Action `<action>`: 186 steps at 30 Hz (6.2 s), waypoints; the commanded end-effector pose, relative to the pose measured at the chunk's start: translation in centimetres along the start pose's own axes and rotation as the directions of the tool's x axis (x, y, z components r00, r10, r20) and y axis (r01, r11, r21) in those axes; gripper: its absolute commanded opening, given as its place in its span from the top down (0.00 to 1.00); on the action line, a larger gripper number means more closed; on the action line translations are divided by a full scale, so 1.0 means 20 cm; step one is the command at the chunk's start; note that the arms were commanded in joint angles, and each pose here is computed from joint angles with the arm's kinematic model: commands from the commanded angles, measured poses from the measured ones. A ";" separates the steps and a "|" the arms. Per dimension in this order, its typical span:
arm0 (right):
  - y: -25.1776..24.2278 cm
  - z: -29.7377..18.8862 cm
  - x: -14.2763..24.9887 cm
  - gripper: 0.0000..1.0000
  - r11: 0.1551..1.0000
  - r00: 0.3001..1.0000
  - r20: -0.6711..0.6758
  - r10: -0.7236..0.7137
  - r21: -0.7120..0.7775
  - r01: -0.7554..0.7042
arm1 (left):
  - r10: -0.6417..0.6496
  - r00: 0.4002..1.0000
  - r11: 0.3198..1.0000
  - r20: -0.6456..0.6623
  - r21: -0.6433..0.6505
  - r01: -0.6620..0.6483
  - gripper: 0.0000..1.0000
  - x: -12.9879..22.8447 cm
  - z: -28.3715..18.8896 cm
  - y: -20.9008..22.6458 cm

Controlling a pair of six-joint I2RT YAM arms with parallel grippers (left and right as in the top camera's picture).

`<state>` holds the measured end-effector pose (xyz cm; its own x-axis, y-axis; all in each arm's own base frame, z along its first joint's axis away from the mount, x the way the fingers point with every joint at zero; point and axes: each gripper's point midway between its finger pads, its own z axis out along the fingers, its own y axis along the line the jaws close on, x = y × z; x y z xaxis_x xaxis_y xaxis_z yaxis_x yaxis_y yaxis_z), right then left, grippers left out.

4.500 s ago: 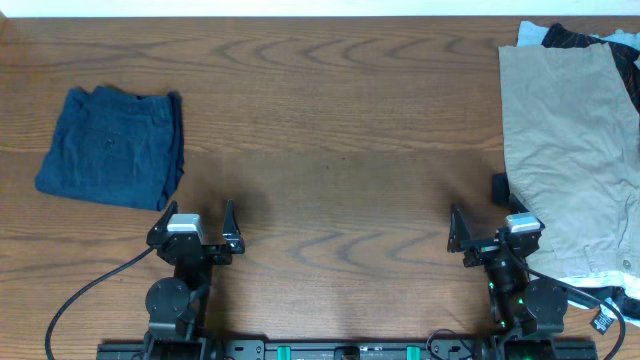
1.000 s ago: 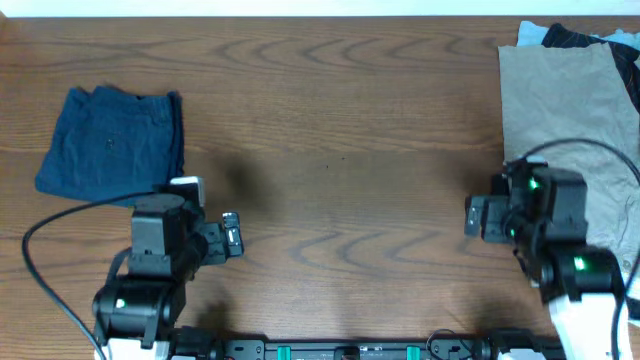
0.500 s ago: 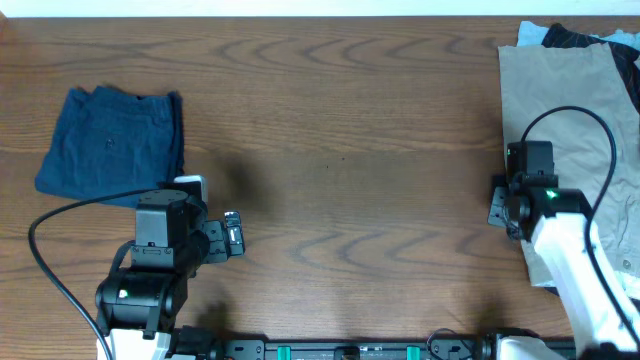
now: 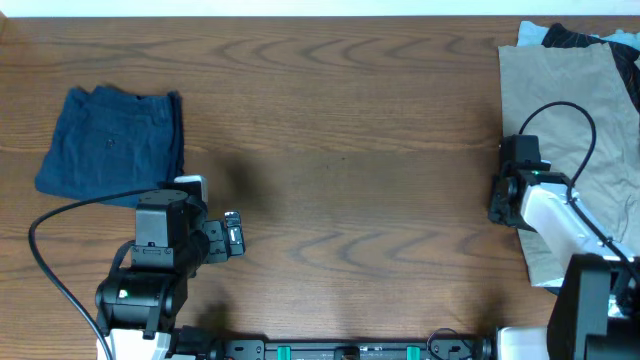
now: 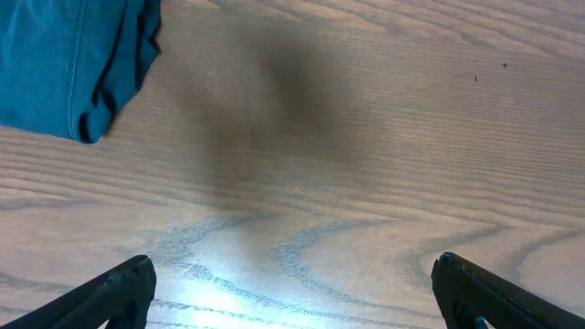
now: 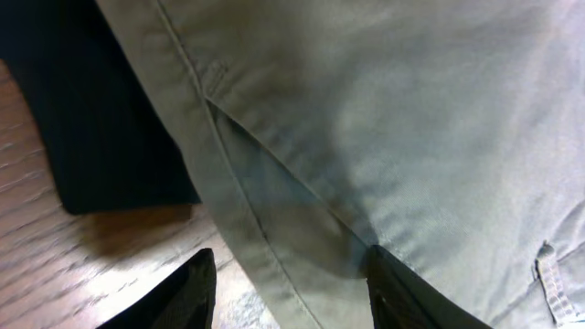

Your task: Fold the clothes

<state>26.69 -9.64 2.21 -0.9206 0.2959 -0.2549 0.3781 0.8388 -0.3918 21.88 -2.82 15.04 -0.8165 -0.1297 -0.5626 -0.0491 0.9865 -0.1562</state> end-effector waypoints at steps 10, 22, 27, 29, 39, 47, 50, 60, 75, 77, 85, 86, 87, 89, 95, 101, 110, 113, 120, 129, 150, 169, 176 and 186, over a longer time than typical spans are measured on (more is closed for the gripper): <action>-0.01 0.08 0.01 0.54 0.999 0.999 -0.030 0.014 0.038 -0.013 | -0.015 1.000 1.000 0.016 0.004 0.015 0.02 -0.03 -0.02 0.00; -0.02 -0.05 -0.10 0.99 0.999 0.999 0.013 0.041 -0.008 -0.040 | -0.014 1.000 1.000 0.016 0.004 0.014 0.02 -0.03 -0.02 0.00; 0.10 -0.37 -0.30 0.99 0.960 0.995 0.100 -0.020 -0.275 0.047 | -0.014 1.000 1.000 0.017 0.004 0.014 0.02 -0.03 -0.02 0.00; 0.25 -0.56 -0.33 0.99 0.872 0.986 0.148 -0.071 -0.471 0.134 | -0.014 1.000 1.000 0.017 0.004 0.014 0.02 -0.03 -0.02 0.00; 0.86 -1.23 0.00 0.99 0.283 0.910 0.304 -0.282 -0.880 0.382 | -0.014 1.000 1.000 0.024 0.006 0.014 0.02 -0.04 -0.02 -0.01; 1.18 -1.47 0.14 0.98 0.216 0.806 0.508 -0.305 -0.787 0.578 | -0.014 1.000 1.000 0.028 0.007 0.014 0.02 -0.05 -0.02 -0.01; 1.23 -1.47 0.17 0.51 0.274 0.782 0.541 -0.309 -0.737 0.618 | -0.014 1.000 0.999 0.022 0.032 0.013 0.02 -0.04 -0.02 -0.03; 0.96 -1.12 0.03 0.01 0.645 0.841 0.414 -0.347 -0.546 0.535 | -0.010 0.997 0.968 -0.078 0.249 0.029 0.02 0.03 0.00 -0.22; 0.46 -0.76 -0.03 0.01 0.868 0.973 0.070 -0.218 -0.441 0.226 | 0.031 0.899 0.903 -0.436 0.398 0.162 0.02 0.24 0.27 -0.45; 0.44 -0.75 -0.03 0.01 0.874 0.976 0.057 -0.208 -0.437 0.212 | 0.075 0.883 0.899 -0.463 0.415 0.142 0.02 0.28 0.32 -0.50; 0.42 -0.74 -0.02 0.01 0.878 0.978 0.041 -0.207 -0.432 0.204 | 0.223 0.843 0.871 -0.490 0.488 0.054 0.02 0.41 0.50 -0.72; 0.42 -0.74 -0.02 0.01 0.878 0.977 0.041 -0.207 -0.432 0.204 | 0.225 0.840 0.870 -0.494 0.490 0.055 0.02 0.42 0.52 -0.74; 0.42 -0.74 -0.02 0.01 0.878 0.977 0.041 -0.207 -0.432 0.204 | 0.233 0.838 0.867 -0.494 0.495 0.051 0.02 0.43 0.54 -0.77; 0.42 -0.74 -0.02 0.01 0.878 0.977 0.041 -0.207 -0.432 0.204 | 0.261 0.836 0.857 -0.483 0.515 0.030 0.01 0.46 0.58 -0.81; 0.42 -0.74 -0.02 0.01 0.879 0.977 0.038 -0.208 -0.431 0.204 | 0.316 0.804 0.847 -0.505 0.532 0.001 0.94 0.56 0.61 -0.86; 0.42 -0.74 -0.02 0.01 0.878 0.978 0.041 -0.207 -0.432 0.204 | 0.179 0.711 0.981 -0.680 0.173 -0.082 0.94 0.63 0.55 -0.41; 0.74 -0.96 -0.16 0.05 0.647 0.937 0.273 -0.217 -0.678 0.348 | -0.136 0.841 0.985 -0.524 -0.163 0.058 0.94 0.20 0.44 0.08; 0.82 -0.99 -0.25 0.08 0.626 0.923 0.340 -0.182 -0.683 0.375 | -0.197 0.875 0.975 -0.442 -0.185 0.126 0.94 0.07 0.44 0.15; 0.93 -0.79 -0.27 0.06 0.677 0.936 0.282 -0.210 -0.649 0.347 | -0.343 0.937 0.928 -0.065 -0.174 0.328 0.94 -0.46 0.45 0.34; 0.78 -0.65 -0.24 0.01 0.792 0.959 0.186 -0.214 -0.541 0.281 | -0.348 0.918 0.930 0.188 -0.052 0.363 0.16 -0.96 0.22 0.35; 0.39 -0.63 0.03 0.01 0.889 0.980 -0.182 -0.075 -0.458 -0.017 | -0.465 0.737 0.872 -0.491 -0.113 0.476 0.02 0.07 0.41 0.08; 0.35 -0.63 0.04 0.01 0.890 0.980 -0.186 -0.069 -0.455 -0.024 | -0.495 0.724 0.862 -0.480 -0.172 0.476 0.02 0.20 0.82 0.18; 0.35 -0.63 0.04 0.01 0.890 0.980 -0.185 -0.069 -0.455 -0.023 | -0.506 0.743 0.856 -0.439 -0.148 0.495 0.71 0.16 0.92 0.19; 0.35 -0.63 0.04 0.01 0.890 0.980 -0.185 -0.069 -0.455 -0.023 | -0.413 0.901 0.902 -0.130 0.079 0.425 0.94 -0.45 1.00 0.13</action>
<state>27.21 2.74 9.92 -0.9546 0.2955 -0.0378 0.2931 0.9543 0.0581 36.93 -0.97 0.68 -0.8125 -0.5370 -0.2268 -0.4178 0.8078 -0.4157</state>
